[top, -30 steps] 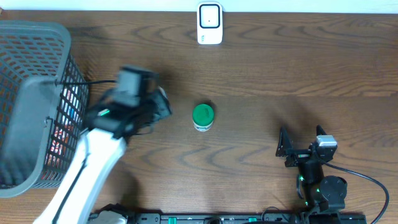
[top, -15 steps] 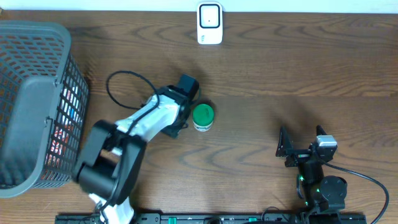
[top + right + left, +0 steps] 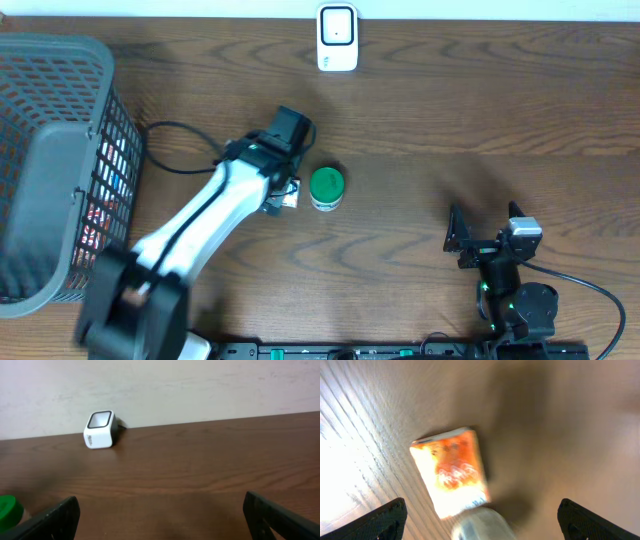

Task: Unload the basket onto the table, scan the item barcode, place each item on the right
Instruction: 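Carry the orange box out and drop it left of the bottle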

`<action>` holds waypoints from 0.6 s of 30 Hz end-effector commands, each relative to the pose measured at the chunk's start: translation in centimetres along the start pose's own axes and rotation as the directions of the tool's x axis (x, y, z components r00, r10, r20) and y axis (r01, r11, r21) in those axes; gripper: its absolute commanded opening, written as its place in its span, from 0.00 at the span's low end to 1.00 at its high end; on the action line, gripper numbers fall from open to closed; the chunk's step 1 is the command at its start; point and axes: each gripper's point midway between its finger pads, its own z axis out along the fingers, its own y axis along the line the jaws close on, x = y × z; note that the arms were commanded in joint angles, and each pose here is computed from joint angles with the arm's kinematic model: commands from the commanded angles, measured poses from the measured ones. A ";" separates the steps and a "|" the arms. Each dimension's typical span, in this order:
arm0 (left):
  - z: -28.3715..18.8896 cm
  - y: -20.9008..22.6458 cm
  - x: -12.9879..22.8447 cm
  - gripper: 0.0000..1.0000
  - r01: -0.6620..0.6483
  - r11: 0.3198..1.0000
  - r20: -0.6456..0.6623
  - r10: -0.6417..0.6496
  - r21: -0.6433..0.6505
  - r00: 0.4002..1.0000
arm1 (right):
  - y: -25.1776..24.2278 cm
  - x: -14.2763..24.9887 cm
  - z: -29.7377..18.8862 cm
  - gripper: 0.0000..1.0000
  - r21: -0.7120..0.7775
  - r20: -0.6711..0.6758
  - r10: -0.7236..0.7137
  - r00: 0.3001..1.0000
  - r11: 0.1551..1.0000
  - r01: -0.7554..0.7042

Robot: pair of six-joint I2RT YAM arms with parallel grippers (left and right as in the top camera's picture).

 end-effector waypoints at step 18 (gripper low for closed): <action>-38.2 6.1 -21.2 0.97 -0.334 0.890 0.802 -0.056 0.309 0.595 | 0.1 0.1 0.0 0.99 0.000 0.000 -0.015 1.000 1.000 0.015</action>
